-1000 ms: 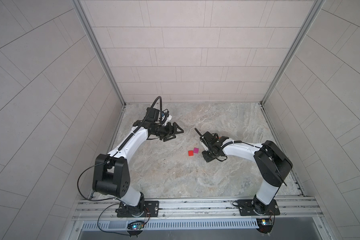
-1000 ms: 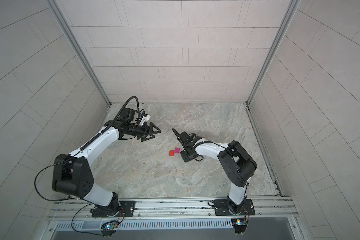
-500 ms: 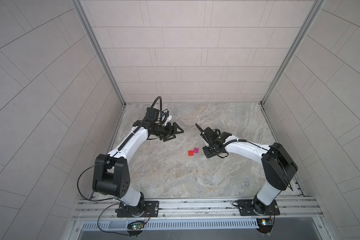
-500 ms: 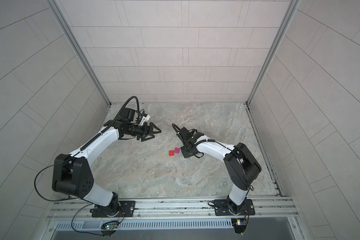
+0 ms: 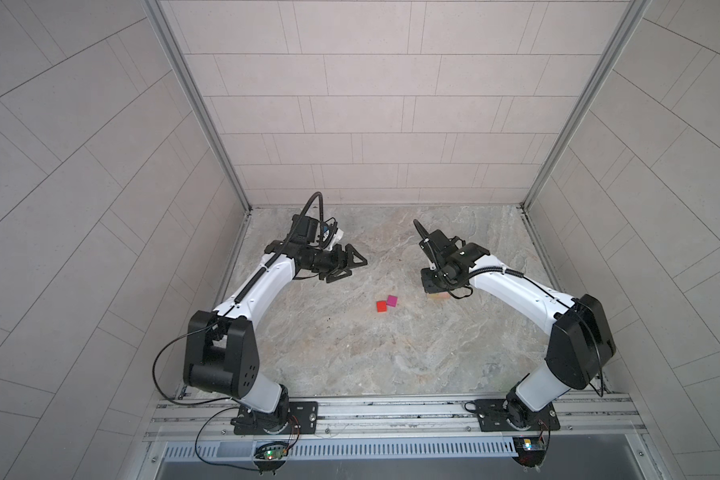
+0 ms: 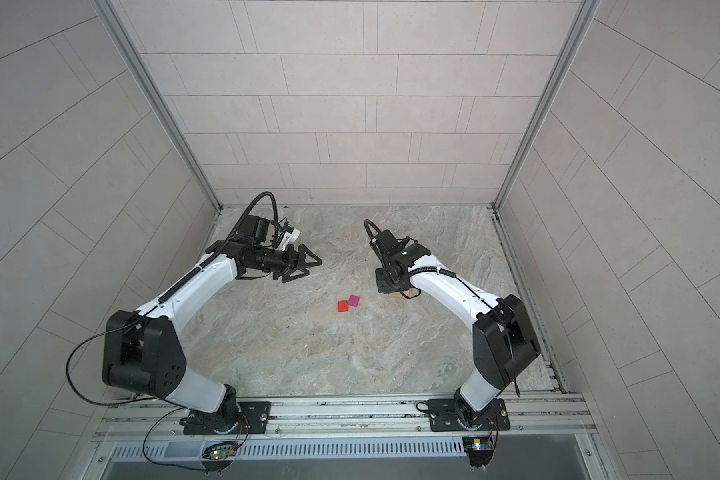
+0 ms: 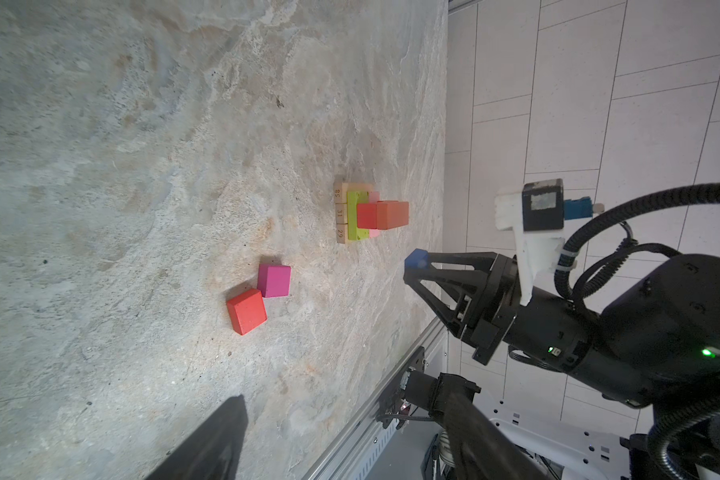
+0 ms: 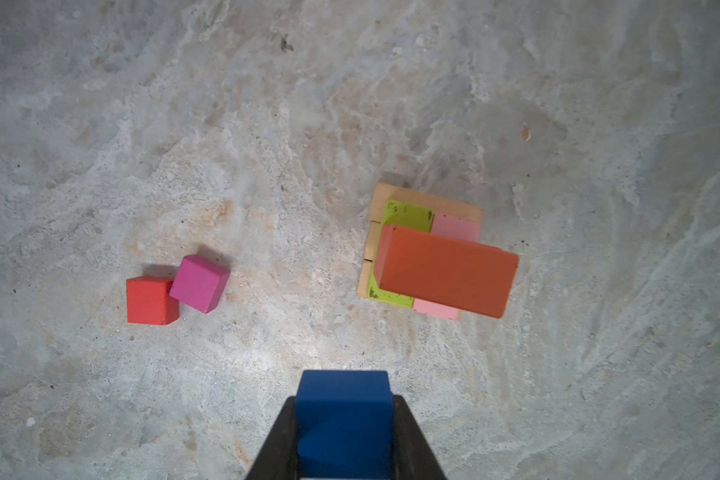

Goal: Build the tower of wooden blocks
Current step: 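Lift the blue cube with the right gripper and carry it over the tower, then lower the blue cube onto the orange block and open the right gripper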

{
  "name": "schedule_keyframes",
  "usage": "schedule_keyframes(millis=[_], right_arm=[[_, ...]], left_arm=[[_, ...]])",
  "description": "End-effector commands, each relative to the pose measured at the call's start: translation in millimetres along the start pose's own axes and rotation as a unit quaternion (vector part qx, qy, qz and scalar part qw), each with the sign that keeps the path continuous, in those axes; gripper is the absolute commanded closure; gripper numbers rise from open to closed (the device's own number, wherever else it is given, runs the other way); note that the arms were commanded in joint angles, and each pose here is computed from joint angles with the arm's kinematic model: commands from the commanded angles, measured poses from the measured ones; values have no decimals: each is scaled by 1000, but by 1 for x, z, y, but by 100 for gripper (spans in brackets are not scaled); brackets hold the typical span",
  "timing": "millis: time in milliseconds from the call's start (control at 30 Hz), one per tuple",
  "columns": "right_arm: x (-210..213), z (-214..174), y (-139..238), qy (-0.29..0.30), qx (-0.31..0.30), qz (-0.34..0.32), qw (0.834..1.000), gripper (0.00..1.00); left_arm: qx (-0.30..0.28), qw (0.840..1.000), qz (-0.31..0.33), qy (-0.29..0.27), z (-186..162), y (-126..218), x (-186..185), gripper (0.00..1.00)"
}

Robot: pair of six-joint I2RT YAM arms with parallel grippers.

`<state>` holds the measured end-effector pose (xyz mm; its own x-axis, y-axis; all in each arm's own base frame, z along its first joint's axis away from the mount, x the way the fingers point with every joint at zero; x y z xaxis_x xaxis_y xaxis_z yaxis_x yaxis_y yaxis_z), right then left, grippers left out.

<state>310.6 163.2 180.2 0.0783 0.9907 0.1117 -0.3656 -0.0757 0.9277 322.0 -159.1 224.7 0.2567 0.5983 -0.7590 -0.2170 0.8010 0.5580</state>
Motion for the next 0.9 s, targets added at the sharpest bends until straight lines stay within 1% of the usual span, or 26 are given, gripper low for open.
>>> schedule_keyframes(millis=[0, 367, 867], right_arm=[[-12, 7, 11, -33, -2, -8, 999, 77], [-26, 24, -3, -70, 0, -27, 997, 77], [-28, 31, -25, -76, 14, -38, 996, 78]], left_arm=[[-5, 1000, -6, -15, -3, 5, -5, 18], [-4, 1000, -6, -13, -3, 5, -5, 18], [-6, 1000, -8, -12, -2, 6, -4, 18]])
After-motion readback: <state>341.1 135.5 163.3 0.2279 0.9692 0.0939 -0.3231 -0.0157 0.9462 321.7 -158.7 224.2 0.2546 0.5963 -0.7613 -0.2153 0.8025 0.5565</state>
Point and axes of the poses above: each gripper's point midway between its finger pads, its own y axis back along the fingers, its own x axis along the line the jaws close on, z = x × y, the point moved 5 cm from there along y, back along the fingers, and after that the axes turned 10 degrees about -y, right-handed, at the moved point
